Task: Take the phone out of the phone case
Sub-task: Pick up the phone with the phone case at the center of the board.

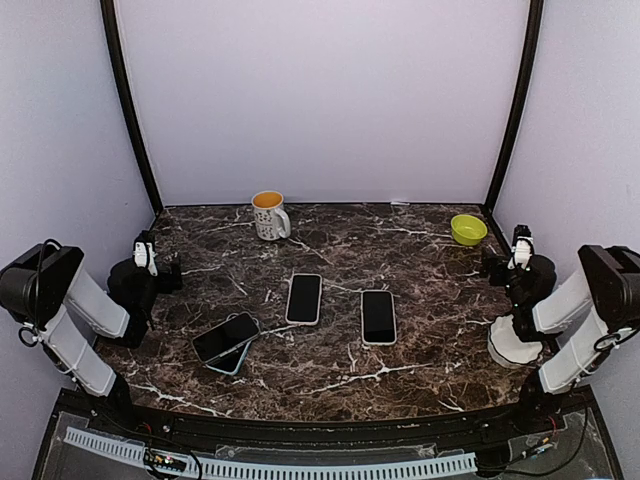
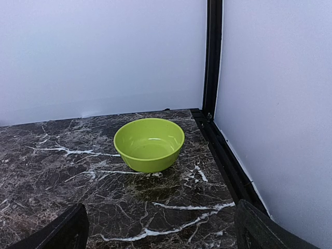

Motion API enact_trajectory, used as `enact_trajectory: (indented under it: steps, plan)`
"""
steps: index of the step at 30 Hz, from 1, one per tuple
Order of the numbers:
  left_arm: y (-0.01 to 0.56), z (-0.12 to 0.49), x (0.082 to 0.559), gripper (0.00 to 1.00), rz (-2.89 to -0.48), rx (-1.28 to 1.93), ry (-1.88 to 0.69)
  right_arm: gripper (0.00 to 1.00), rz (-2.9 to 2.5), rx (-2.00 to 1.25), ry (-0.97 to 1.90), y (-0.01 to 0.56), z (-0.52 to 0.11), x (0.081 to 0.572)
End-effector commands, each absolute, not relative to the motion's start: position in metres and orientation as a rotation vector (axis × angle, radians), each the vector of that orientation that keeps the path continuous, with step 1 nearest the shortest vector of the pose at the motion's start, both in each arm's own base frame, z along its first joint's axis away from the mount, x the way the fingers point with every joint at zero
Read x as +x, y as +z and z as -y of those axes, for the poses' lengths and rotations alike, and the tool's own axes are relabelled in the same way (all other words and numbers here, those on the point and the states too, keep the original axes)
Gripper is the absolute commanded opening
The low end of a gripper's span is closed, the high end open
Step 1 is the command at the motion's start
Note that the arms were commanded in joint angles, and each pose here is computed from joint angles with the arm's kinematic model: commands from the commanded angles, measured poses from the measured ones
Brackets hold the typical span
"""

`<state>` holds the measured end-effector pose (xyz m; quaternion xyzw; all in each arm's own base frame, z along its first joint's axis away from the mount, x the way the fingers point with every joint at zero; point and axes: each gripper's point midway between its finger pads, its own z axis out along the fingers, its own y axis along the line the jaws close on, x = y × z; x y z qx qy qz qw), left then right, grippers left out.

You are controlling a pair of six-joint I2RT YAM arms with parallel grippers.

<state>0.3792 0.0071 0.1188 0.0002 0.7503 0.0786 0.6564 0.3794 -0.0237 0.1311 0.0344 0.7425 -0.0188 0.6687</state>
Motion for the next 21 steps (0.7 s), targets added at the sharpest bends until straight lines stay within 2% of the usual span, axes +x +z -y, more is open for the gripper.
enact_trajectory:
  steps: [1, 12, 17, 21]
  plan:
    - [0.129, -0.009, 0.381, 0.99, -1.672, -0.01, 0.175, 0.99, -1.637, 0.088, -0.041, 0.141, 0.025, 0.382]
    - [0.129, -0.009, 0.381, 0.99, -1.671, -0.01, 0.174, 0.99, -1.637, 0.112, -0.068, 0.147, 0.027, 0.385]
    - [0.129, -0.009, 0.381, 0.99, -1.672, -0.009, 0.174, 0.99, -1.842, 0.266, -0.137, 0.165, 0.041, 0.41]
    - [0.129, -0.009, 0.382, 0.99, -1.672, -0.009, 0.174, 0.99, -1.922, 0.38, -0.124, 0.185, 0.036, 0.409]
